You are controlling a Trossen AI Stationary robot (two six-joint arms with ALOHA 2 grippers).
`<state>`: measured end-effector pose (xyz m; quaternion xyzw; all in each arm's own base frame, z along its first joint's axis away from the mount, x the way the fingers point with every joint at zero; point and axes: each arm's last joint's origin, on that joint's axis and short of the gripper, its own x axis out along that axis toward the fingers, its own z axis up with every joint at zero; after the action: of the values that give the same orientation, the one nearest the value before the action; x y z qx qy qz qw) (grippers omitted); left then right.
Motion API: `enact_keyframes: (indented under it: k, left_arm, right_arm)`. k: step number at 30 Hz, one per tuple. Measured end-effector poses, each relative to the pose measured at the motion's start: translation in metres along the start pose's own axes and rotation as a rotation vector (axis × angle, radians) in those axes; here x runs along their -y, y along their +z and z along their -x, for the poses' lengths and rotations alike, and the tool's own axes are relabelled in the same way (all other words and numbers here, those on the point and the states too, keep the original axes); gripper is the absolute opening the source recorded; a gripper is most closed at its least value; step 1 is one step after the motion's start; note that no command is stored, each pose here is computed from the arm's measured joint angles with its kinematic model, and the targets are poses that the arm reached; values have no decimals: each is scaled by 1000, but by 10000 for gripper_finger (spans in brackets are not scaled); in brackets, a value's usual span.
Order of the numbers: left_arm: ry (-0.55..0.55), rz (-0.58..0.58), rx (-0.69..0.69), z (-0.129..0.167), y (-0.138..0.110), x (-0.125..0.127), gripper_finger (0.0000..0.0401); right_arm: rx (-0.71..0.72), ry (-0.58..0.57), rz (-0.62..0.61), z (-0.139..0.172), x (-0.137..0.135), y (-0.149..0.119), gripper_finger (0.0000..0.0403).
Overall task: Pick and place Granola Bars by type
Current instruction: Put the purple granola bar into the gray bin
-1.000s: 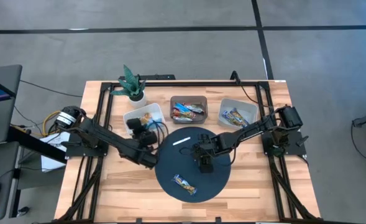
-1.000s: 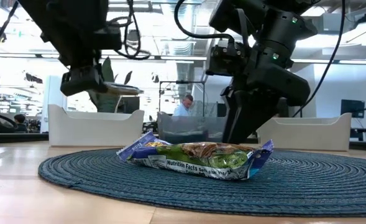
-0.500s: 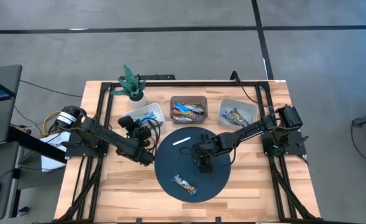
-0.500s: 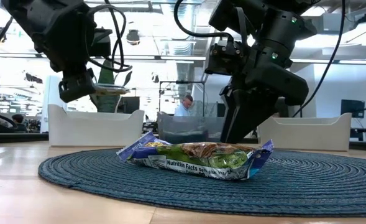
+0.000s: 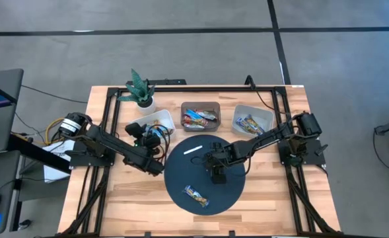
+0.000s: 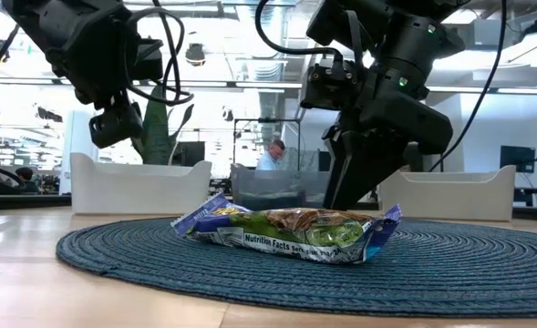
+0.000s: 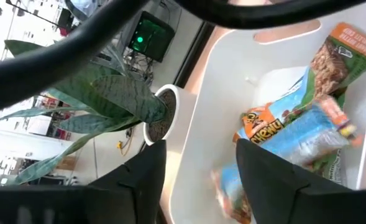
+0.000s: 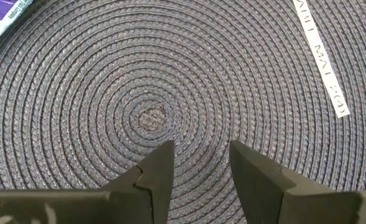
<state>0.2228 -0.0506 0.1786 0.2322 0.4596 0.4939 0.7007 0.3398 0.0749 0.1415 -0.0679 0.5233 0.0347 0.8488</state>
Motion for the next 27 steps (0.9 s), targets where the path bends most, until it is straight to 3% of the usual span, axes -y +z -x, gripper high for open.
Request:
enact_keyframes:
  k: [6,12,19,27]
  left_arm:
    - [9,-12,17,1,1,-1,197]
    - [-19,-34,163,25,8,3,197]
    - [-111,-145,306,53,4,19,197]
    - [-95,-197,380,60,5,23,197]
  right_arm:
    - [0,0,0,0,0,0,147]
    - [0,0,6,0,0,0,147]
    - [13,1,5,0,0,1,147]
    - [31,1,23,0,0,3,147]
